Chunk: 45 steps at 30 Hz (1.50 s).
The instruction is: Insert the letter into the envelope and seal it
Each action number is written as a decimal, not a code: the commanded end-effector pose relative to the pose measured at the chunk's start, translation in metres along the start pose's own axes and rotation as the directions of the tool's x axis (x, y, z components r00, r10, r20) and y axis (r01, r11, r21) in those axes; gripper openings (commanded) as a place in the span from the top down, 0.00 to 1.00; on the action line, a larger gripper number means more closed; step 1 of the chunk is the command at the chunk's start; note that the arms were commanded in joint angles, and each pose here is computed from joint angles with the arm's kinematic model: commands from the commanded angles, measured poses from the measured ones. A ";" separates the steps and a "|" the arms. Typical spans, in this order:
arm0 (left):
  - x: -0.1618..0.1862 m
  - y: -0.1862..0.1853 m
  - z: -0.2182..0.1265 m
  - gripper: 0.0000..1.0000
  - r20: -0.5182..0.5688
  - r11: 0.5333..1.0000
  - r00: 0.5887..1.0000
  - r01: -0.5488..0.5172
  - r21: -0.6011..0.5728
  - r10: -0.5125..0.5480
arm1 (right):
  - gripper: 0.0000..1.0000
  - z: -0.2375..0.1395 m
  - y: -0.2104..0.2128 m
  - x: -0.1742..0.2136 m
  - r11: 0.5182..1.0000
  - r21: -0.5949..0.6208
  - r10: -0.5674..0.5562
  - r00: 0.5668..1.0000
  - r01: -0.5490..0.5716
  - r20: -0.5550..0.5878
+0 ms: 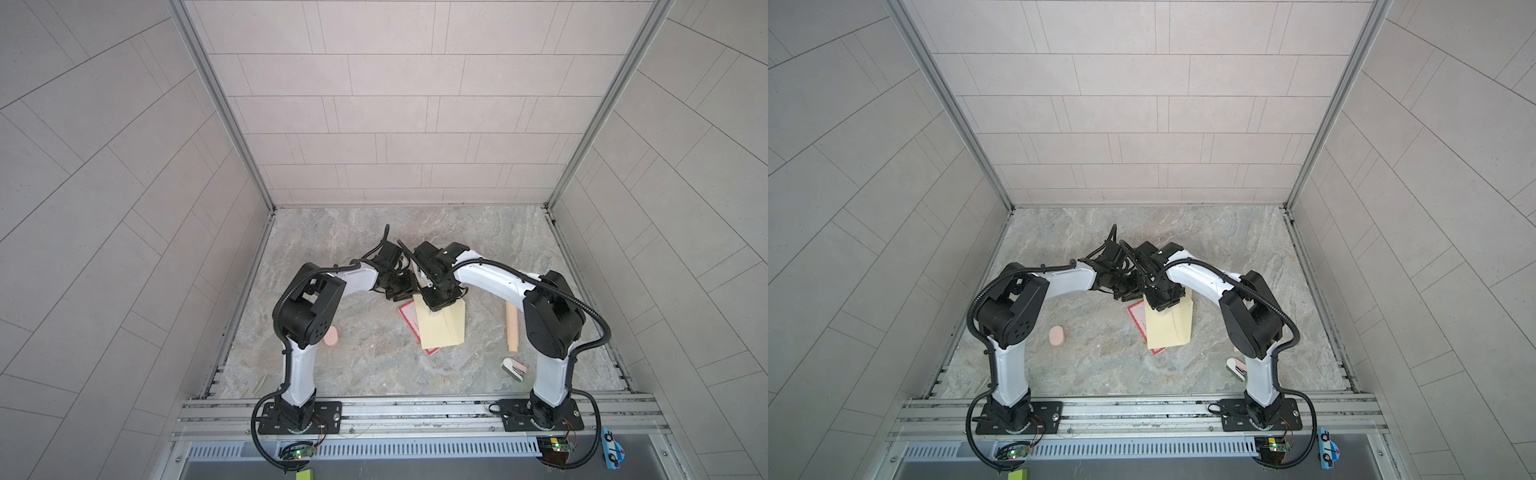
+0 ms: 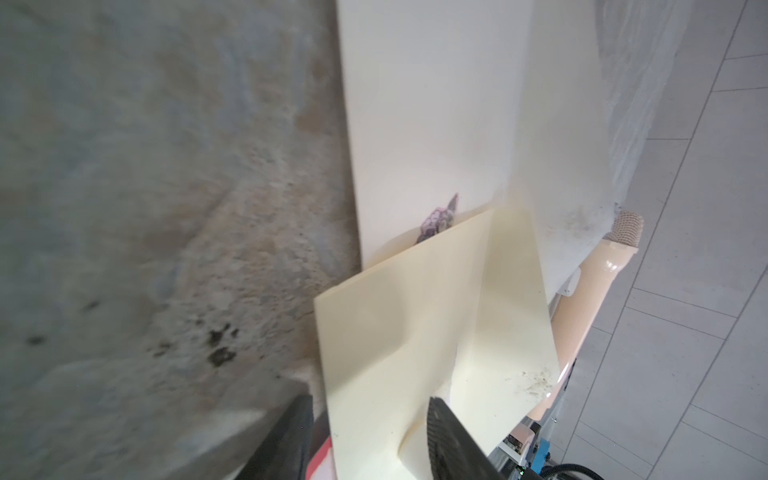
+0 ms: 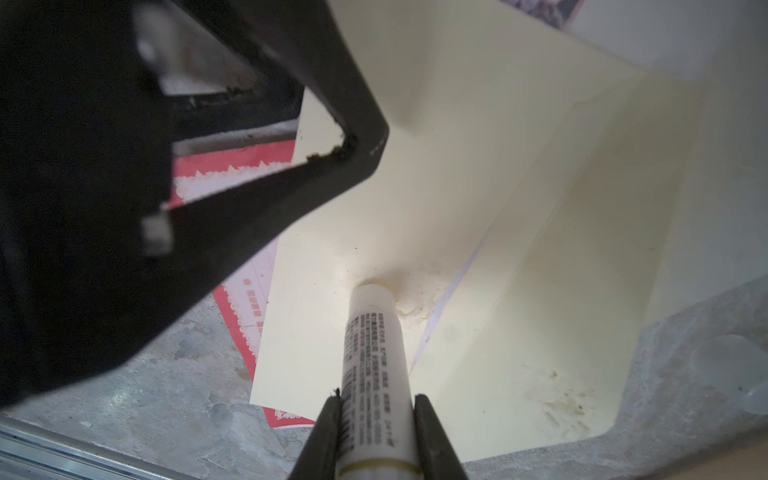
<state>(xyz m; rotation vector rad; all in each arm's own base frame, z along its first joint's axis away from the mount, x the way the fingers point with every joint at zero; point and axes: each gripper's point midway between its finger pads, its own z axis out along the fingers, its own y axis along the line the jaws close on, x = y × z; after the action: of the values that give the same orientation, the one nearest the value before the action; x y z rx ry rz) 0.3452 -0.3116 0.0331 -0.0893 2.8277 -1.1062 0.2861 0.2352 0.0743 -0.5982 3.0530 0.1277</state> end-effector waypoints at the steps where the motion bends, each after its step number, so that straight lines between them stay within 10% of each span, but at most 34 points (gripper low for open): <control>1: -0.002 -0.012 0.009 0.50 -0.008 0.997 1.000 -0.028 0.070 0.028 | 1.00 0.009 -0.001 0.005 1.000 -0.013 0.017 1.000 -0.018 -0.018; 13: -0.005 -0.005 0.019 1.00 0.011 0.999 0.999 -0.032 0.039 0.032 | 1.00 0.007 -0.007 0.002 0.999 0.027 0.020 1.000 -0.020 0.014; 45: 0.006 0.023 0.016 1.00 -0.034 0.986 0.993 -0.116 -0.116 0.113 | 1.00 0.012 -0.073 0.009 0.960 0.252 0.125 0.992 -0.119 -0.007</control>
<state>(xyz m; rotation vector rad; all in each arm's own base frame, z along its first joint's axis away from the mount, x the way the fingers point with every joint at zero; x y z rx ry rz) 0.3514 -0.3172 0.0217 0.0672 2.8020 -1.0282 0.3083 0.2055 0.0731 -0.4248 3.0198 0.0136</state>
